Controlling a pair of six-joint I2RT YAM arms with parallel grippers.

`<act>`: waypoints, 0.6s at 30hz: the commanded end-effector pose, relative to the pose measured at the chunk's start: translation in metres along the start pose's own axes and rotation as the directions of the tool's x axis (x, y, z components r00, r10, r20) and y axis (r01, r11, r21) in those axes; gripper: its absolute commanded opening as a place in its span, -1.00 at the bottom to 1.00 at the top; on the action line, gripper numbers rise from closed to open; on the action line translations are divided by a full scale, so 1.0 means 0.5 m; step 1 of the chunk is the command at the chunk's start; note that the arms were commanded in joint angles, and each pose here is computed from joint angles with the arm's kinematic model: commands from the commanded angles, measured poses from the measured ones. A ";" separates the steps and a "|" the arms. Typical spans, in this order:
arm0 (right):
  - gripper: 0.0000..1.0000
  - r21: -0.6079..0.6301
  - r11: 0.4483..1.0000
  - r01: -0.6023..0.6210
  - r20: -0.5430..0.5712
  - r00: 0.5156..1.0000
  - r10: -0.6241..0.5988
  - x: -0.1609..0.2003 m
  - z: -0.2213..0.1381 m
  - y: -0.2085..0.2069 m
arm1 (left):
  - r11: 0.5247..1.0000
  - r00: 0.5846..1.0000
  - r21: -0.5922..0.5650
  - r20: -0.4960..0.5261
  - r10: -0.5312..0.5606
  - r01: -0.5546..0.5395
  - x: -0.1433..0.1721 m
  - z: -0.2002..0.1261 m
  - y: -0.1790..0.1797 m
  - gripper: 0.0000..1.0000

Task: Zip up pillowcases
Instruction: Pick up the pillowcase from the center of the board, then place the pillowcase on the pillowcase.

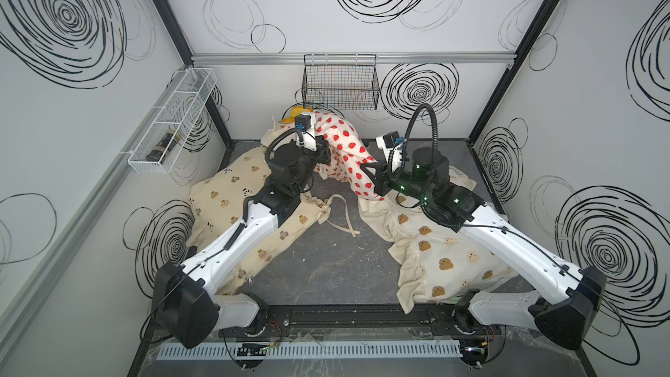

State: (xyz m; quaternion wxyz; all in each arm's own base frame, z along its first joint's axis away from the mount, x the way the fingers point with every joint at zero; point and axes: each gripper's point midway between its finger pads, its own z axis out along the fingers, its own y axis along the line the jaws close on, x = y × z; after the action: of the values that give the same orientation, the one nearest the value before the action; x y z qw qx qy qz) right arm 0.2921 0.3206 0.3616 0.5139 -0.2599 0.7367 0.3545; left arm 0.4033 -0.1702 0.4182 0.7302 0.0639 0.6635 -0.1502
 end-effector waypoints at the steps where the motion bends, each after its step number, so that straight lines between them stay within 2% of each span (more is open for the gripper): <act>1: -0.88 -0.073 0.997 0.031 0.024 0.999 -0.029 -0.001 0.040 0.053 | 0.995 0.998 -0.095 0.062 0.016 -0.010 -0.061 -0.057 0.067 -1.00; 4: -0.80 -0.132 0.991 0.006 0.000 1.000 -0.006 0.038 0.091 0.086 | 0.977 1.000 -0.214 -0.003 -0.005 0.004 -0.004 -0.103 0.139 -1.00; 6: -0.77 -0.169 0.985 -0.021 -0.063 0.998 0.010 0.087 0.135 0.106 | 0.954 0.997 -0.299 -0.055 -0.051 0.032 0.050 -0.143 0.191 -1.00; 11: -0.74 -0.175 0.983 -0.061 -0.201 0.979 0.025 0.226 0.204 0.123 | 0.918 0.978 -0.380 -0.124 -0.170 0.112 0.197 -0.219 0.250 -0.95; 12: -0.72 -0.180 0.981 -0.071 -0.223 0.974 0.030 0.247 0.211 0.125 | 0.904 0.971 -0.408 -0.139 -0.195 0.124 0.222 -0.231 0.263 -0.90; 14: -0.67 -0.190 0.978 -0.089 -0.261 0.964 0.037 0.277 0.219 0.130 | 0.884 0.960 -0.441 -0.143 -0.241 0.156 0.241 -0.251 0.281 -0.66; 15: -0.60 -0.199 0.975 -0.096 -0.275 0.961 0.038 0.285 0.219 0.134 | 0.880 0.958 -0.442 -0.134 -0.253 0.171 0.239 -0.259 0.283 -0.48; 18: -0.45 -0.203 0.975 -0.096 -0.287 0.957 0.034 0.295 0.214 0.143 | 0.874 0.962 -0.438 -0.067 -0.263 0.208 0.202 -0.282 0.284 -0.23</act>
State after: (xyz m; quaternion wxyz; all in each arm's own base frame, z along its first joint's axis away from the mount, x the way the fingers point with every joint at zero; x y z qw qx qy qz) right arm 0.2576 0.4421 0.1980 0.3509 -0.3348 0.7846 0.3863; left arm 0.3283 -0.0180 0.2454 0.6086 -0.1295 0.7810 -0.0540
